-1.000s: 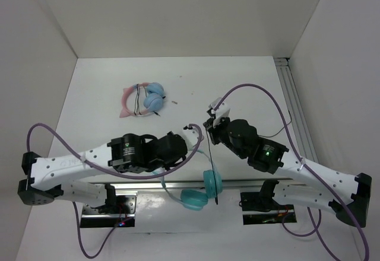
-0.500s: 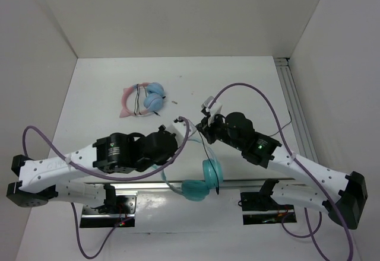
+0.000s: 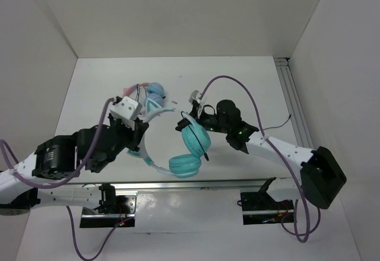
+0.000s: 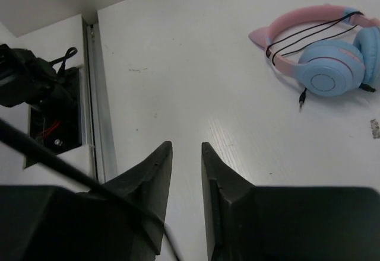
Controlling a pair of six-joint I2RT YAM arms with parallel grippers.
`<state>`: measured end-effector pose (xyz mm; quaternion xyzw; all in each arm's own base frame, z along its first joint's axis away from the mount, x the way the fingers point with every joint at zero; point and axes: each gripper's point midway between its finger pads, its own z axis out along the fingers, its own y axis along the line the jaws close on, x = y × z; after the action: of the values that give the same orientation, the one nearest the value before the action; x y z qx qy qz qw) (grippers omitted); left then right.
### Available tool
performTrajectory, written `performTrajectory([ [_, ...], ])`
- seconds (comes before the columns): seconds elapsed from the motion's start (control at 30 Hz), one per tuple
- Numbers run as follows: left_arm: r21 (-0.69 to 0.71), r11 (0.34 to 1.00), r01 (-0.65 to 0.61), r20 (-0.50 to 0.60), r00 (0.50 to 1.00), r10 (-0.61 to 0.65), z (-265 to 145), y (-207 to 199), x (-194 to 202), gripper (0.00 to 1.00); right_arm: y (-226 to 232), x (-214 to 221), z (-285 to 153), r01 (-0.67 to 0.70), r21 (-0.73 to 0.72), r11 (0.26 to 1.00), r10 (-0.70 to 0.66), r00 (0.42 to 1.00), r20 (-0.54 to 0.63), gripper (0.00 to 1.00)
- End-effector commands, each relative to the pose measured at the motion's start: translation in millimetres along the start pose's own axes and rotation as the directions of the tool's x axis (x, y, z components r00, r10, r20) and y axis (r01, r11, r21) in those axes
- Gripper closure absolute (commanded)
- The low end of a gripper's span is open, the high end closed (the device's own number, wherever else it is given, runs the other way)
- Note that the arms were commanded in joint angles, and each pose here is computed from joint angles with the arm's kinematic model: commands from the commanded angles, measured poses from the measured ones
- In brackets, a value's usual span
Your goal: Wrap the headphones
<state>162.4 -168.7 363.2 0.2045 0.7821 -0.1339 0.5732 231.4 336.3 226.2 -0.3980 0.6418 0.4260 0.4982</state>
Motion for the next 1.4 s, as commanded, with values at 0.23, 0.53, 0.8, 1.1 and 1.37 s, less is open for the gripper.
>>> performTrajectory([
  [0.23,-0.016,0.905,0.425,0.267,0.874,-0.406,-7,2,-92,1.0,-25,59,50,-0.158,-0.161,0.974,0.168,0.985,0.048,0.65],
  [0.53,-0.296,0.784,0.546,0.41,0.814,-0.412,-10,47,-101,1.0,-26,112,40,-0.312,-0.148,0.939,0.328,0.94,0.097,1.0],
  [0.8,-0.502,0.733,0.458,0.301,0.888,-0.349,68,103,-73,1.0,18,119,12,-0.311,0.0,0.95,0.309,0.944,0.118,1.0],
  [1.1,-0.62,0.665,0.416,0.131,0.891,-0.435,154,157,-12,1.0,53,108,11,-0.201,0.052,0.978,0.203,0.979,-0.025,1.0],
  [1.37,-0.806,0.551,0.216,-0.045,0.906,-0.421,182,190,65,1.0,89,42,11,-0.066,0.029,0.997,0.066,0.998,-0.003,1.0],
])
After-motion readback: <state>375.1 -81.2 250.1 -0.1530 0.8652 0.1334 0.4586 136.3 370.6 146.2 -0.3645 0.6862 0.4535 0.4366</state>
